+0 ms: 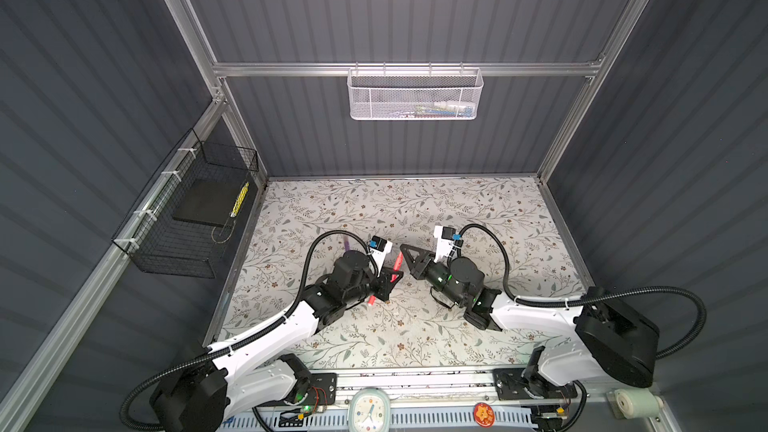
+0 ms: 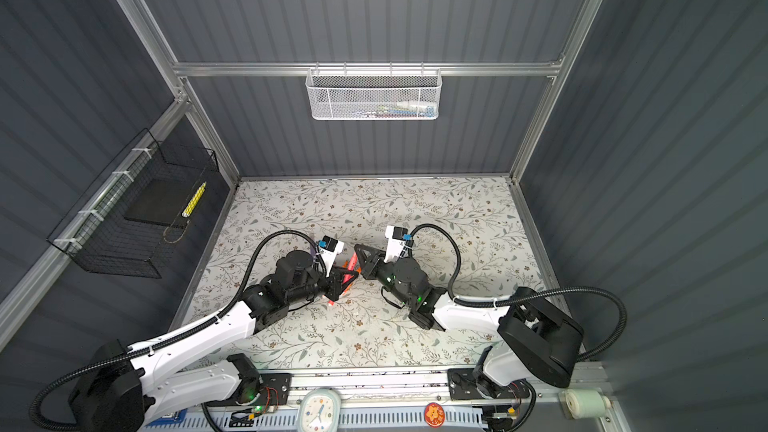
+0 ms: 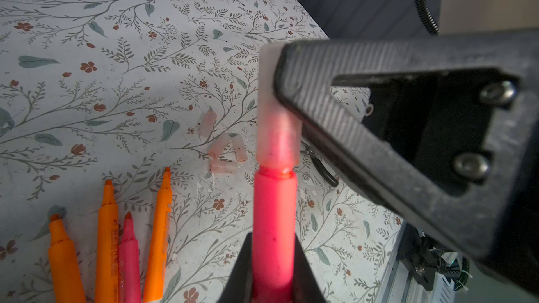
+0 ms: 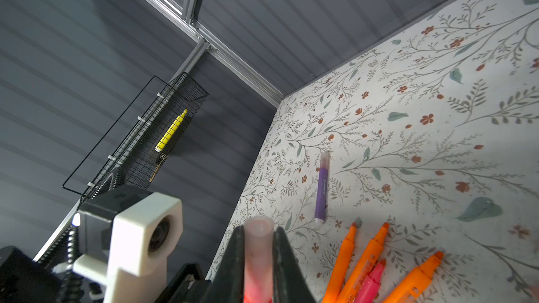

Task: Insert pens into pen caps
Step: Put on the pen cap to the pen.

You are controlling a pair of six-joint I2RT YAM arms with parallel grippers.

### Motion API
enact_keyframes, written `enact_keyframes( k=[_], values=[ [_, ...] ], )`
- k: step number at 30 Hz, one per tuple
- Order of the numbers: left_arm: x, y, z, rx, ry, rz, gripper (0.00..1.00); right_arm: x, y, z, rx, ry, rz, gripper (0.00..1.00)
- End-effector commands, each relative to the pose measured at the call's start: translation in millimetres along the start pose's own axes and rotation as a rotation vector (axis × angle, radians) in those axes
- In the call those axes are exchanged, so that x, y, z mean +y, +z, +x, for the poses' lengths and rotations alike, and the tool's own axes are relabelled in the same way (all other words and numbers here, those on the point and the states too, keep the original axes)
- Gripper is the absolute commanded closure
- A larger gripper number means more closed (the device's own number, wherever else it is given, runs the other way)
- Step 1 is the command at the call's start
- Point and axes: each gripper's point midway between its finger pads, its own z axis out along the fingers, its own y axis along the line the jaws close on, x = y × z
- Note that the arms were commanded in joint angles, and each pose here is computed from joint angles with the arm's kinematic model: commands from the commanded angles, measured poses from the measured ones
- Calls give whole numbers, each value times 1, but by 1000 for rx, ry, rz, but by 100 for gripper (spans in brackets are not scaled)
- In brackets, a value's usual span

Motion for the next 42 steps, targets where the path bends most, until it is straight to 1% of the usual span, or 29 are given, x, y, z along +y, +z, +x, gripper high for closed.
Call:
enact_keyframes(
  k=[1,5,10,16,21,27,30,36,39,42],
  values=[
    [17,-27,-98,-318,3,-105,100,26,-19,88,341,-47,-162,100],
    [18,-37,-112,-351,22,-110,100,30,-20,105,390,-76,-173,100],
    [21,-51,-126,-387,15,-100,100,27,-28,116,411,-103,-175,100],
    [20,-58,-136,-422,22,-90,100,40,-36,131,434,-135,-217,100],
    [23,-61,-146,-437,20,-94,100,39,-40,142,452,-125,-215,100],
    [20,-70,-160,-459,28,-64,100,38,-42,153,471,-122,-216,100],
    [16,-70,-157,-452,35,-39,100,32,-43,142,424,-128,-186,100],
    [16,-68,-141,-431,43,-18,100,24,-49,112,334,-164,-119,100],
    [9,-64,-129,-406,60,37,100,17,-51,100,299,-158,-89,100],
    [1,-59,-115,-376,78,105,100,6,-57,78,237,-133,-53,99]
  ],
)
